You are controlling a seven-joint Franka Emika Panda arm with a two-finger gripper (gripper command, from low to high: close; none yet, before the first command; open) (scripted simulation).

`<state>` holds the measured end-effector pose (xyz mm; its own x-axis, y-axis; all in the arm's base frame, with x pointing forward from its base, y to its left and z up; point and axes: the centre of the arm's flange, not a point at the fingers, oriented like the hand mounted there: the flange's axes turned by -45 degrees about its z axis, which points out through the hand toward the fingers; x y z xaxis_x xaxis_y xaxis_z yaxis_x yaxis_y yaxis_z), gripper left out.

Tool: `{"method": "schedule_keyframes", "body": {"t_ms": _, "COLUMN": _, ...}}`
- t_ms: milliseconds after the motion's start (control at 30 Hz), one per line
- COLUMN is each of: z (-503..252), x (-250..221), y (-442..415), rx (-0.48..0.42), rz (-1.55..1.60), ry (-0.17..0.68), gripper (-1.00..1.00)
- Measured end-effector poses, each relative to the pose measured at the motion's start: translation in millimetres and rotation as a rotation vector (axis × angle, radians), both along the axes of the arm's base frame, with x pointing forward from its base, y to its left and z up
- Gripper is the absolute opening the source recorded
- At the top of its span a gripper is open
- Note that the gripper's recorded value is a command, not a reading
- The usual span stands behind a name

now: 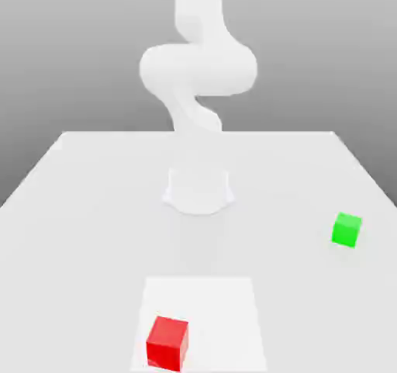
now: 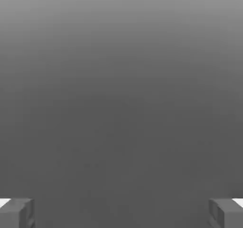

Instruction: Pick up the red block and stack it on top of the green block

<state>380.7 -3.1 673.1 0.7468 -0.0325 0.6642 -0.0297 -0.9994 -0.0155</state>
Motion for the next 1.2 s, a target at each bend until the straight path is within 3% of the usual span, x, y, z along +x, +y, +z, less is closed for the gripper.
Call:
{"method": "schedule_keyframes", "body": {"t_ms": 200, "z": -103.5, "x": 66.8, "y": -10.1, "rx": 0.018, "rz": -0.047, "ry": 0.178, "gripper": 0.00}}
{"method": "schedule_keyframes", "body": {"t_ms": 433, "z": -234.9, "x": 108.4, "y": -23.5, "rx": 0.041, "rz": -0.101, "ry": 0.380, "gripper": 0.00}}
{"method": "schedule_keyframes", "body": {"t_ms": 800, "z": -446.0, "x": 96.8, "y": -41.1, "rx": 0.080, "rz": -0.189, "ry": 0.696, "gripper": 0.00}}
{"method": "schedule_keyframes", "body": {"t_ms": 967, "z": -515.0, "x": 92.9, "y": -42.0, "rx": 0.084, "rz": -0.196, "ry": 0.722, "gripper": 0.00}}
{"method": "schedule_keyframes", "body": {"t_ms": 1000, "z": -524.0, "x": 92.3, "y": -41.9, "rx": 0.084, "rz": -0.196, "ry": 0.723, "gripper": -1.00}}
{"method": "schedule_keyframes", "body": {"t_ms": 1200, "z": -528.5, "x": 92.0, "y": -41.7, "rx": 0.083, "rz": -0.196, "ry": 0.722, "gripper": -1.00}}
